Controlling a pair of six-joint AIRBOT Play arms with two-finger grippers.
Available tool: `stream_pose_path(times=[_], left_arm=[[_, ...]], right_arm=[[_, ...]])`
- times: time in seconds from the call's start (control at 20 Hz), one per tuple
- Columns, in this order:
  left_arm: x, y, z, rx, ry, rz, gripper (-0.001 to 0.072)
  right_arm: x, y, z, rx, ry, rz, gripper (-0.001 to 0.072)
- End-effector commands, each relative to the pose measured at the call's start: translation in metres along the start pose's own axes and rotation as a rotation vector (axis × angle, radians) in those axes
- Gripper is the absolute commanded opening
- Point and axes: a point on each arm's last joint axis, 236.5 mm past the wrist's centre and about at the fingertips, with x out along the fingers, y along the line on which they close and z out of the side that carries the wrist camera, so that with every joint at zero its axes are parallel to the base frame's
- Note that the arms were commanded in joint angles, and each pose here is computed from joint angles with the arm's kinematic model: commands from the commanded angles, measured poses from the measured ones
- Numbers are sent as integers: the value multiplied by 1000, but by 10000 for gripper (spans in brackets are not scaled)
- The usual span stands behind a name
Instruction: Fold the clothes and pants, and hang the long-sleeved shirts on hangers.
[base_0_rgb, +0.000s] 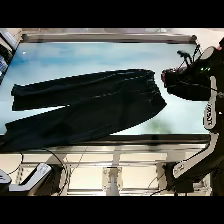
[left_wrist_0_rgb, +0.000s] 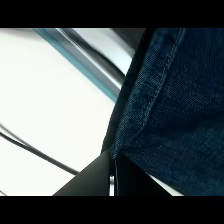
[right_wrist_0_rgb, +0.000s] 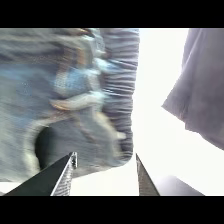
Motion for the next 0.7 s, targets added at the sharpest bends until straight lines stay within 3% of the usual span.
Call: stream_pose_path(times=[0.0, 0.15, 0.6, 0.65], left_arm=[[-24, 20, 36, -43, -96, 42, 38], [-22, 19, 35, -40, -88, 40, 38], [-22, 17, 36, -43, -91, 32, 38], [-22, 17, 37, -43, -93, 32, 38]], right_arm=[[39, -9, -42, -37, 124, 52, 436], [64, 14, -52, -77, 125, 163, 436], [94, 51, -65, -202, 161, 259, 431], [99, 55, -70, -203, 182, 272, 402]])
